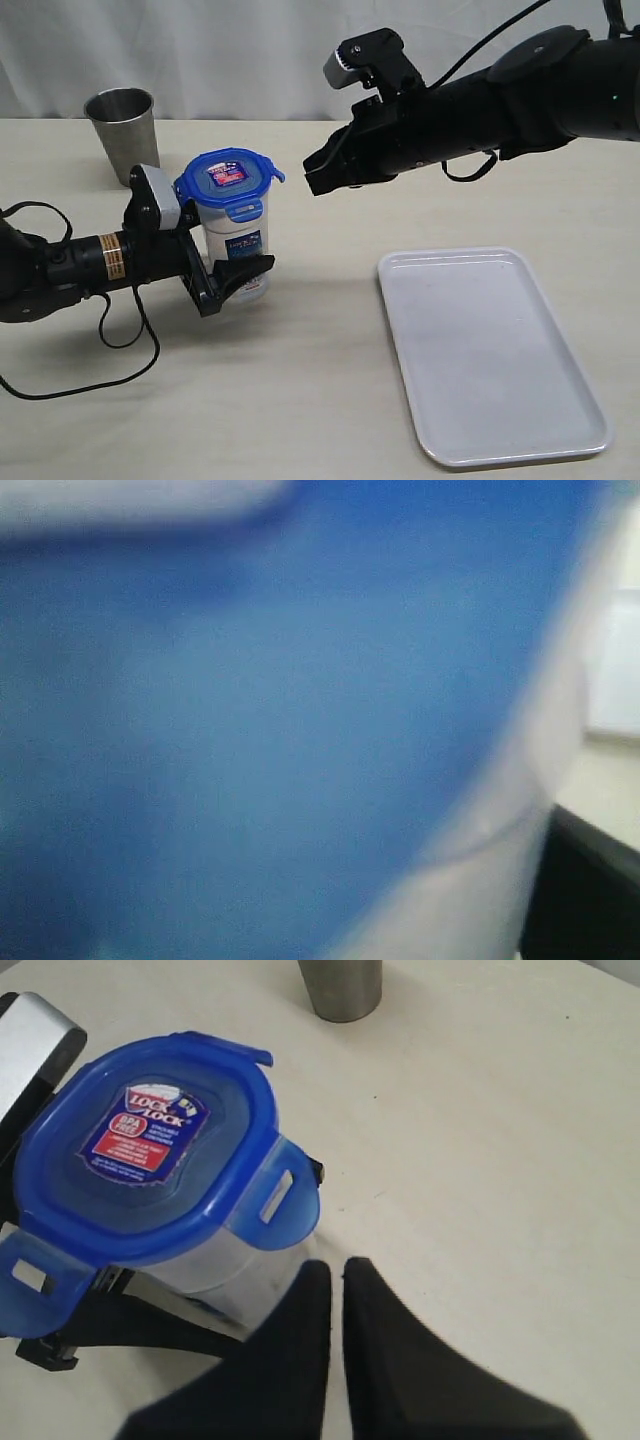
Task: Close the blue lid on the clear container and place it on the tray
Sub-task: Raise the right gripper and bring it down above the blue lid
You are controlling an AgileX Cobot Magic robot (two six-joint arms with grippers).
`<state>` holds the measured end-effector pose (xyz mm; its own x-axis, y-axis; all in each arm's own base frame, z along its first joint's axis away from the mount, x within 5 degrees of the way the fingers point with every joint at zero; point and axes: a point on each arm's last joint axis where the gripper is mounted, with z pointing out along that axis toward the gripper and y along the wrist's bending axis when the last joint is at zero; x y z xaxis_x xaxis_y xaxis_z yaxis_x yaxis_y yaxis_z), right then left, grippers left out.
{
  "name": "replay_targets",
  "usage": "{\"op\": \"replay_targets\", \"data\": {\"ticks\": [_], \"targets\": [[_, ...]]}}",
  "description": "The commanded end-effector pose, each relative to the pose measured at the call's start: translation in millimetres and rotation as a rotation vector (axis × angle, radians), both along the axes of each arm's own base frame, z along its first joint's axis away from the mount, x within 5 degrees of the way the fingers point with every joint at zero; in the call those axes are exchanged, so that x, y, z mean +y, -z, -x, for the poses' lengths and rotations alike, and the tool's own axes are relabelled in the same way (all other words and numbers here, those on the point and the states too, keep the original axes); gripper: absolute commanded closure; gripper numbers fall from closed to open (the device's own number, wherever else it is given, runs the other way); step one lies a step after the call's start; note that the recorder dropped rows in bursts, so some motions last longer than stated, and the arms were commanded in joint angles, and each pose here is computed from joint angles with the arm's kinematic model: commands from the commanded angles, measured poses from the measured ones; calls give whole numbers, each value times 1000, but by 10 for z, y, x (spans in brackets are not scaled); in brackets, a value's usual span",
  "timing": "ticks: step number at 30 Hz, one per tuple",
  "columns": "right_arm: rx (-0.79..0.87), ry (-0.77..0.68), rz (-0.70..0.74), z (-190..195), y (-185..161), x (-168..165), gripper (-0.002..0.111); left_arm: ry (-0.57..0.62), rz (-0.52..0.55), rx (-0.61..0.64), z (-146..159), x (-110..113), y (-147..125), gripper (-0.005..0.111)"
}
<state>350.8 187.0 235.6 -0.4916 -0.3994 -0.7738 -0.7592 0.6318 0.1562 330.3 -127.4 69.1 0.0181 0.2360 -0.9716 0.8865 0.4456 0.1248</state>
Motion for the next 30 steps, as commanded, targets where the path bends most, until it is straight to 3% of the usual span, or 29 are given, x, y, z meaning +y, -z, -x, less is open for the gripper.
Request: {"op": "replay_targets", "data": {"ticks": [1,5,6,11,16,19,23,26,30], "targets": [[-37,26,3,-18,-66,-24,86,-9,3,-7,-19,-21,-17,21],[-82,20,31,-5,-142,-51,64,-9,2,-7,-19,-21,-16,45],[-95,15,36,7,-178,-58,59,-11,-6,-3,-20,-18,-8,56],[-142,10,18,89,-394,-88,55,4,-40,30,-2,-18,32,104],[-217,-2,-6,220,-694,-127,55,-20,20,123,-5,-5,15,107],[-270,-86,-13,330,-954,-120,55,28,39,133,5,19,-62,107],[-275,-133,-84,395,-1310,-80,55,234,8,158,10,41,-179,107],[-275,-271,-66,467,-1505,-34,56,358,-43,149,-1,46,-206,107],[-191,-458,30,607,-1588,28,65,385,-63,117,5,46,-204,107]]}}
